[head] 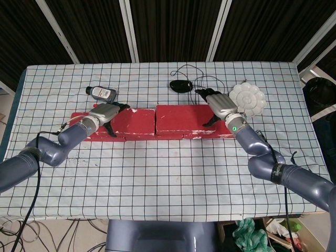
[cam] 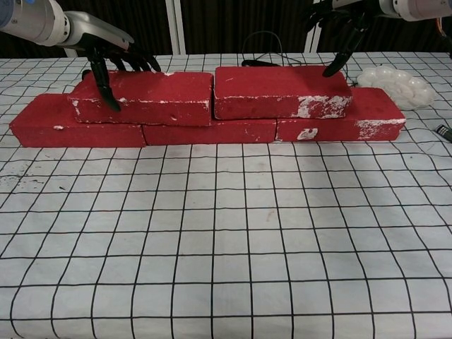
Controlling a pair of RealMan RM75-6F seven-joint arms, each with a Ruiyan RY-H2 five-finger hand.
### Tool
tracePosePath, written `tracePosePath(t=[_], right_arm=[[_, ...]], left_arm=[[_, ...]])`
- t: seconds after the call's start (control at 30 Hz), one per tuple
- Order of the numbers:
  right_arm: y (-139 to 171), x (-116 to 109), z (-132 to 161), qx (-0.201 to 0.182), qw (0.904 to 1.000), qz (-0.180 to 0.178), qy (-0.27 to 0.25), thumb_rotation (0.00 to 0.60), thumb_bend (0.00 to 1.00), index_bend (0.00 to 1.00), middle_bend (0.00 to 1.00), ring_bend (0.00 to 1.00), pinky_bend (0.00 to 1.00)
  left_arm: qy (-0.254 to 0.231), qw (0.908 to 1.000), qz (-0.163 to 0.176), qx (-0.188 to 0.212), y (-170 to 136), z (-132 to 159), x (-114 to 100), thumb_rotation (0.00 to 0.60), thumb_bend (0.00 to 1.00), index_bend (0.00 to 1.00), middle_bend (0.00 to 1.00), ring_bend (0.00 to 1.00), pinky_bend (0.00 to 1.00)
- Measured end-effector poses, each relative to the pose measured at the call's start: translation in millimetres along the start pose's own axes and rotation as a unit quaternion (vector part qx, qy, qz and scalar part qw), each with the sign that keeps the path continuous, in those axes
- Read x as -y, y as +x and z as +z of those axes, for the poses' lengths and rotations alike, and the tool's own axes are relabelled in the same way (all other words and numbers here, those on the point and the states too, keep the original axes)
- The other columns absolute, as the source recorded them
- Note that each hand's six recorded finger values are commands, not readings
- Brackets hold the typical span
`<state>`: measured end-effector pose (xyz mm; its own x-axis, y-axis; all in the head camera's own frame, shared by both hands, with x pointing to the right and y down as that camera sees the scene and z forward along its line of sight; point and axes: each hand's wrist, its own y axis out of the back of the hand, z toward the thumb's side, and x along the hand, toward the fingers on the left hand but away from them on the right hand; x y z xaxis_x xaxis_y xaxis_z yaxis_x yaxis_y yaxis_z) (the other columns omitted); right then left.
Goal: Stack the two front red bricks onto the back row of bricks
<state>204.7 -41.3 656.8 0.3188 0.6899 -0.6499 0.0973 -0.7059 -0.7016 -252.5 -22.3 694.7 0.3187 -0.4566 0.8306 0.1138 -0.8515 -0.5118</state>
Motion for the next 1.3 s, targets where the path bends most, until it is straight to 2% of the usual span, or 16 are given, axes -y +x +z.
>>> tracePosePath(t=[0.87, 1.3], right_arm=[[0.6, 1.8, -3.1, 0.006, 1.0, 0.001, -0.002, 0.6, 0.0, 0.0, 0.05, 0.0, 0.12], [4.7, 1.7, -2.4, 0.006, 1.0, 0.002, -0.001, 0.6, 0.01, 0.0, 0.05, 0.0, 0.12]], left_arm=[[-0.003, 0.9999, -0.001, -0.015, -8.6, -13.9, -0.8, 0.6, 0.0, 0.03, 0.07, 0.0, 0.13], [0.004, 0.9997, 0.004, -0.025, -24.3, -24.0, -11.0, 0.6, 0.0, 0.02, 0.07, 0.0, 0.1]])
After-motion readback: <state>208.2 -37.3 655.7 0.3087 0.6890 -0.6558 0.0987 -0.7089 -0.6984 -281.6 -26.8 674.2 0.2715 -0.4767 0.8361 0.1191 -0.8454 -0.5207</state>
